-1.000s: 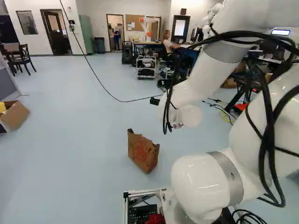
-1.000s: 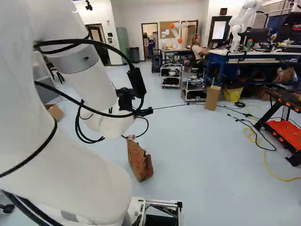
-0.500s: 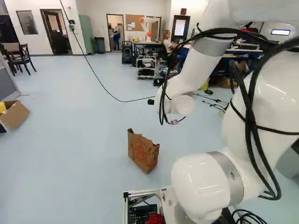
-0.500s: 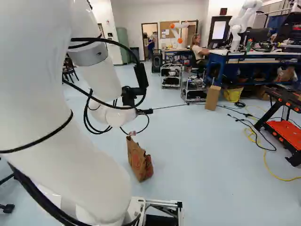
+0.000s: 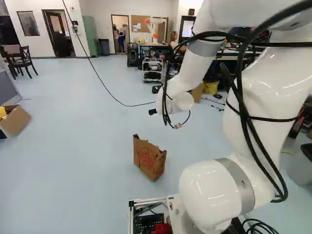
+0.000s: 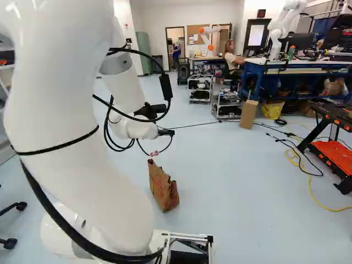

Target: Pick up the grocery bag from the ground

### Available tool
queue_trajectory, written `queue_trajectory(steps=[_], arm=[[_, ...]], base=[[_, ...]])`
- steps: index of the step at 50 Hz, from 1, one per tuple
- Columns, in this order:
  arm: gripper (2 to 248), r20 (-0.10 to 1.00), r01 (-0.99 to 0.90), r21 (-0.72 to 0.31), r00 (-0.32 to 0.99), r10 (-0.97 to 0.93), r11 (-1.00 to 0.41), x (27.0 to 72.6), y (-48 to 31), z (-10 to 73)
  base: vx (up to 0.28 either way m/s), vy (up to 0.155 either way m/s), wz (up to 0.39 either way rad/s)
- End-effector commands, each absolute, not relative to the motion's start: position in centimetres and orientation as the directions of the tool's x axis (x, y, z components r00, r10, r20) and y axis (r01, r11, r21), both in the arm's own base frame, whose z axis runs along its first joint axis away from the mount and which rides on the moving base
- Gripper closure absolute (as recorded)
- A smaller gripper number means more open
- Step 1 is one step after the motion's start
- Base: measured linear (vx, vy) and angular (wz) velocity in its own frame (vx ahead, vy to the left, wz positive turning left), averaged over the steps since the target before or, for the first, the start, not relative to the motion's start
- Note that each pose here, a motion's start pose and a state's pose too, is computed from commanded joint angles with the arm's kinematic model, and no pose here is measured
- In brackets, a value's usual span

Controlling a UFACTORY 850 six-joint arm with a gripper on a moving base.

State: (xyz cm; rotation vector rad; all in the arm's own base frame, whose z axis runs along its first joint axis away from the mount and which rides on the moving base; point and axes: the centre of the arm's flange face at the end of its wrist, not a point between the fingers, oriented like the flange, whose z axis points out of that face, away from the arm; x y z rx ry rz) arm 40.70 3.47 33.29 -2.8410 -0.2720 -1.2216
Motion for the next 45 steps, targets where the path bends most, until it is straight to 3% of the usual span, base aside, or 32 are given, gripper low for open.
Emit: queue_trajectory(steps=[45], arm=[[3, 0.358, 0.356, 0.063, 0.864, 0.354, -0.932, 48.0, 7.3, 25.4]], base=[[0.000, 0.000, 0.000]])
